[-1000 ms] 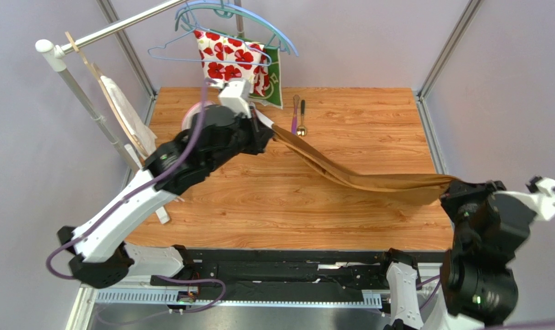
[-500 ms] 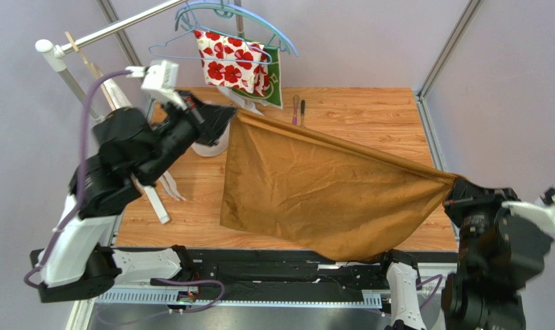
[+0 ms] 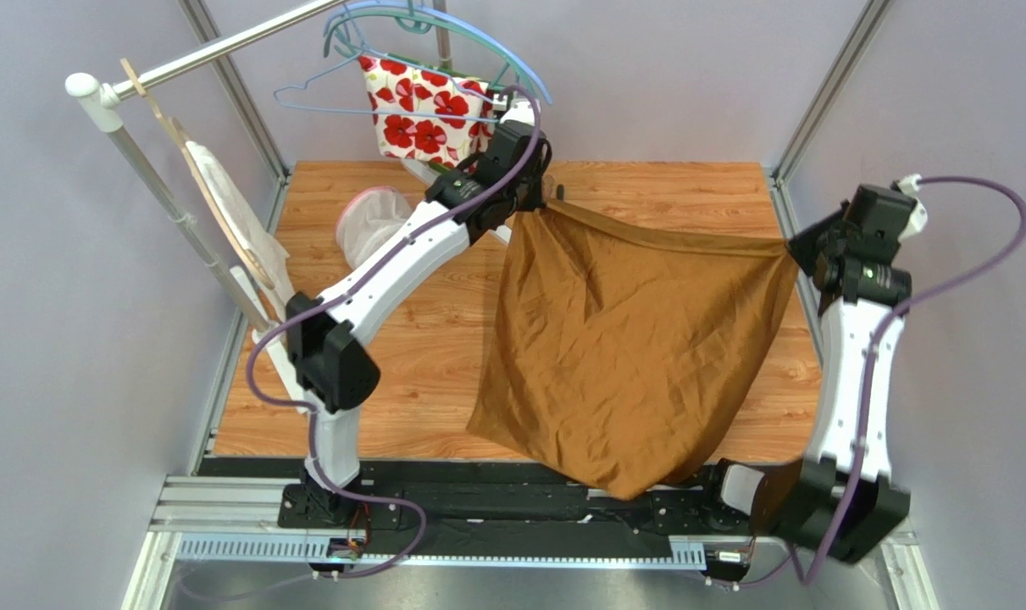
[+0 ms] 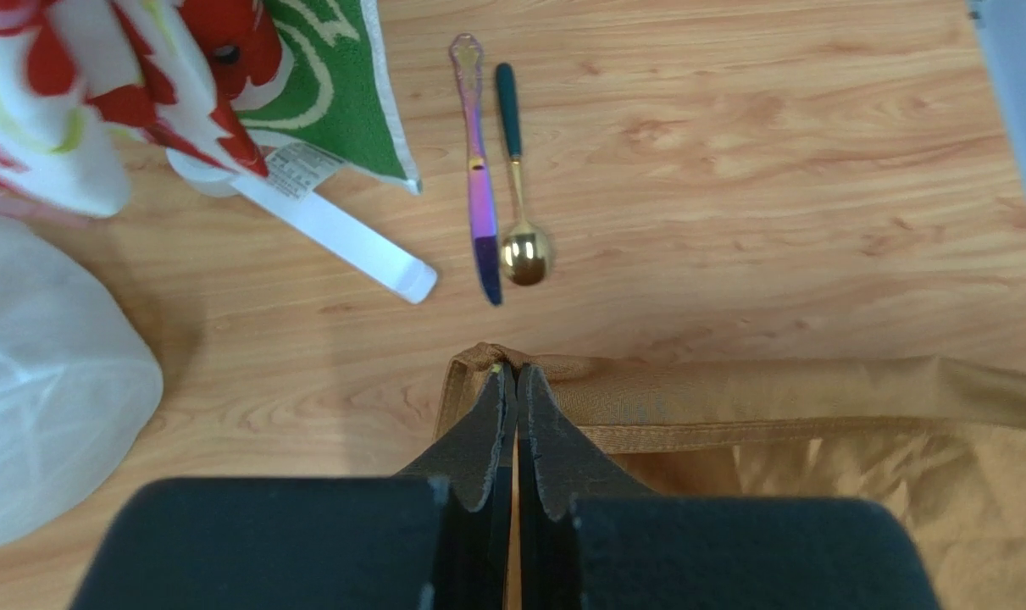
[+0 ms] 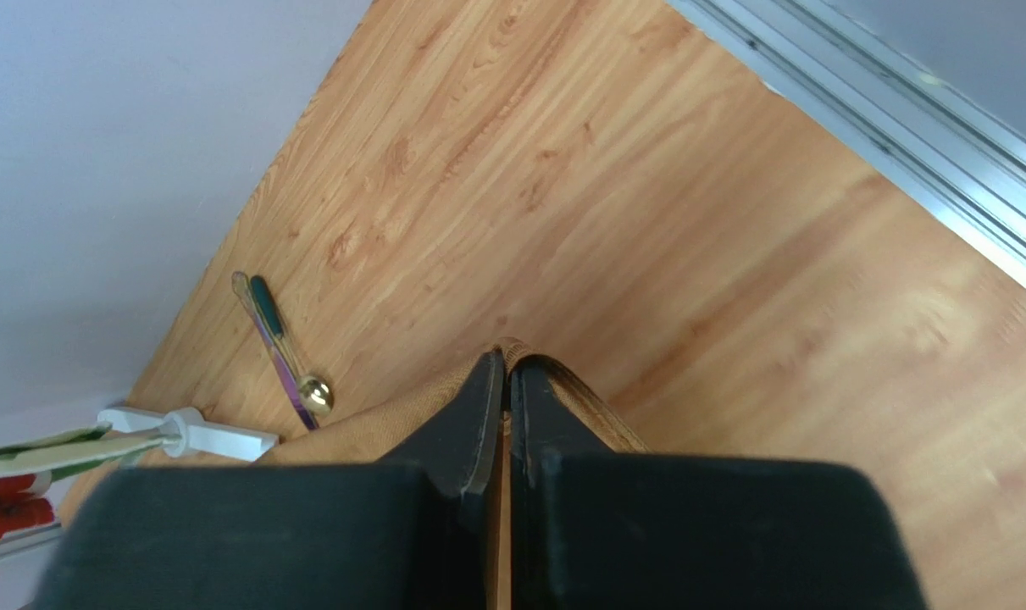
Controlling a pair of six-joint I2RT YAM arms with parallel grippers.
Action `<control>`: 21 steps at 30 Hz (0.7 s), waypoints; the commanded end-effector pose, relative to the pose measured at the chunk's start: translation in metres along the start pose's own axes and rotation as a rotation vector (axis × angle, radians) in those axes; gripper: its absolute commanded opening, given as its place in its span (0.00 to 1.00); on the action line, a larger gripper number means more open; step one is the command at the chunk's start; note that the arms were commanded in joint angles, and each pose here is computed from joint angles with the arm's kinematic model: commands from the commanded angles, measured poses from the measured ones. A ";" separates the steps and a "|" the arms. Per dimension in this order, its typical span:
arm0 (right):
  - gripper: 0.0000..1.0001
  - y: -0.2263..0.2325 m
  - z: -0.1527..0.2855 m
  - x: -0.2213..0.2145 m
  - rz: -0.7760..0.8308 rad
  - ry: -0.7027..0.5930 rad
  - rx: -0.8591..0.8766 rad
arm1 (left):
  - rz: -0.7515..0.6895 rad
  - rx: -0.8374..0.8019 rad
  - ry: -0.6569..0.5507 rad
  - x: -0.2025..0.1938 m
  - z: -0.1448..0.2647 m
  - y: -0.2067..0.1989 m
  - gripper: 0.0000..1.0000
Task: Fold the napkin into a case and place the utensils inside
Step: Fold and flatten the napkin at the center of the board.
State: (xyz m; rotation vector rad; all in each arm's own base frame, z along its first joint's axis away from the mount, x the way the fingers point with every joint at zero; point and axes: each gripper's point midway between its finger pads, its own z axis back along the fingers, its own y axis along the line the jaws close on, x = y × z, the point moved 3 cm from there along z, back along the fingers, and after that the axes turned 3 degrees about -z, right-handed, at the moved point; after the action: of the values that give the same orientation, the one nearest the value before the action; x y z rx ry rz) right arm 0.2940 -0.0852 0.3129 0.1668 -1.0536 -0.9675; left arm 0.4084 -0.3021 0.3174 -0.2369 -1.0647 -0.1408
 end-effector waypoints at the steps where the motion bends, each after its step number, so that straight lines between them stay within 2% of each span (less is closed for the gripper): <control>1: 0.00 0.047 -0.081 0.026 0.052 -0.038 0.168 | 0.064 -0.007 -0.177 0.047 -0.046 0.011 0.00; 3: 0.00 0.059 -0.106 0.025 0.058 0.003 0.213 | 0.061 0.002 -0.195 0.050 -0.068 0.015 0.00; 4: 0.00 0.053 -0.139 0.011 0.056 0.071 0.184 | 0.052 0.012 -0.167 0.037 -0.089 0.017 0.00; 5: 0.00 0.067 -0.145 0.020 0.073 0.065 0.216 | 0.056 0.005 -0.176 0.039 -0.096 0.016 0.00; 7: 0.00 0.066 -0.180 0.004 0.080 0.145 0.196 | 0.050 -0.003 -0.177 0.031 -0.117 0.019 0.00; 11: 0.00 0.083 -0.202 -0.006 0.104 0.178 0.218 | 0.045 -0.011 -0.188 0.027 -0.136 0.025 0.00; 14: 0.00 0.082 -0.203 -0.014 0.107 0.198 0.209 | 0.039 0.000 -0.186 0.022 -0.143 0.033 0.00; 21: 0.00 0.048 -0.182 -0.047 0.114 0.260 0.139 | 0.023 -0.027 -0.136 0.005 -0.143 0.039 0.00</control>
State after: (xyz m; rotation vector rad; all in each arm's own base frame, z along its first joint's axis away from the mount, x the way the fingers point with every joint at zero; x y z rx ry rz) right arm 0.4824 -0.0806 0.1971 0.3514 -0.8415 -0.7710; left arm 0.5456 -0.3038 0.2255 -0.2413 -1.1486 -0.0873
